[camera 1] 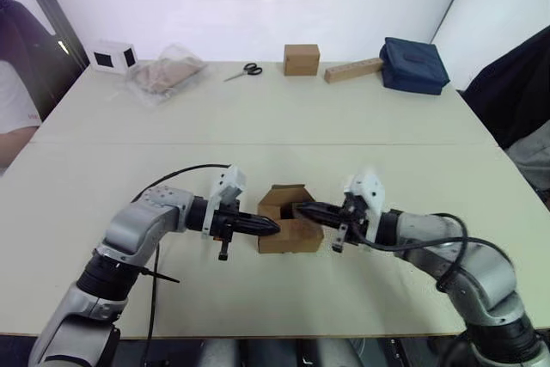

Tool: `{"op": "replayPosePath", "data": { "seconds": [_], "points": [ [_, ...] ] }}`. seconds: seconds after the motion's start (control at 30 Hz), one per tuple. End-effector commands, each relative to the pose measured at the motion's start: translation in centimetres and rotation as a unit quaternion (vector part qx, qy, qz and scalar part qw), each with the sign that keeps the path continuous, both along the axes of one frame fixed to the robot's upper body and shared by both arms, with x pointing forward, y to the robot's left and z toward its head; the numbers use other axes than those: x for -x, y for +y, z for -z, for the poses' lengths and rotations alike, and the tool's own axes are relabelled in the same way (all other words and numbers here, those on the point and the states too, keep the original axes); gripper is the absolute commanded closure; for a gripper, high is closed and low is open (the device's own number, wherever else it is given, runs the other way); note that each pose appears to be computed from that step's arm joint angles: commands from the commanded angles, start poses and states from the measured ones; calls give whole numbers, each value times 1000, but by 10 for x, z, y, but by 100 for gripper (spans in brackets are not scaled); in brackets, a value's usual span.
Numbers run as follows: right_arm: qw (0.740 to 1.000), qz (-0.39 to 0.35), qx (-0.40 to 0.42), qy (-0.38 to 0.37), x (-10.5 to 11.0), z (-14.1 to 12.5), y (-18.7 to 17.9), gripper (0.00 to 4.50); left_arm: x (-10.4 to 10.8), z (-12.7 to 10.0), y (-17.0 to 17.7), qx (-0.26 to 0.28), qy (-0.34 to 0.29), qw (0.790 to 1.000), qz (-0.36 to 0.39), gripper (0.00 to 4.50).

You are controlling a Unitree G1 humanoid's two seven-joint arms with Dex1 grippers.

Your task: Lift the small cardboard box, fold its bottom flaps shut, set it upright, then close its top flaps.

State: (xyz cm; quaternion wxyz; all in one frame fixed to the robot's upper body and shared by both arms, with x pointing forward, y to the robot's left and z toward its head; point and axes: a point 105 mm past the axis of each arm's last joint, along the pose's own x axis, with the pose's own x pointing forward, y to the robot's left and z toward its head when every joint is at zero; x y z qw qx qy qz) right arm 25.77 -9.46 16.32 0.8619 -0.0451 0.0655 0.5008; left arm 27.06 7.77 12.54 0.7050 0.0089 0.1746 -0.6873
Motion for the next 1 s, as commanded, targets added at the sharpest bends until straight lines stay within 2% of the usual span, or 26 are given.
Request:
{"op": "replayPosePath", "data": {
  "seconds": [0.03,0.07,0.23,0.4,0.53,0.73,0.8,0.87,1.0],
  "points": [
    [999,-2,-39,-30,1,-33,-11,450,0,2,1,-6,-1,1000,-3,448],
    [999,0,-44,-30,0,-36,-13,450,0,2,1,-6,-1,1000,-3,448],
    [998,34,-55,-16,-34,-33,-25,450,-1,1,1,-6,-4,1000,-5,448],
    [998,24,-59,5,-71,-20,-10,450,1,3,0,-6,-3,1000,-7,448],
    [999,9,-53,8,-81,-16,-1,450,2,3,-1,-6,-4,1000,-7,448],
    [997,-65,-29,37,-60,1,29,450,0,3,-2,-1,-3,1000,-15,448],
    [994,-99,-5,51,-36,16,35,450,-1,4,-3,1,-2,1000,-15,448],
    [992,-105,6,63,-26,27,37,450,-2,4,-4,2,-3,1000,-15,448],
    [993,-96,5,76,-21,35,36,450,-2,4,-6,6,-3,1000,-13,448]
  ]
}}
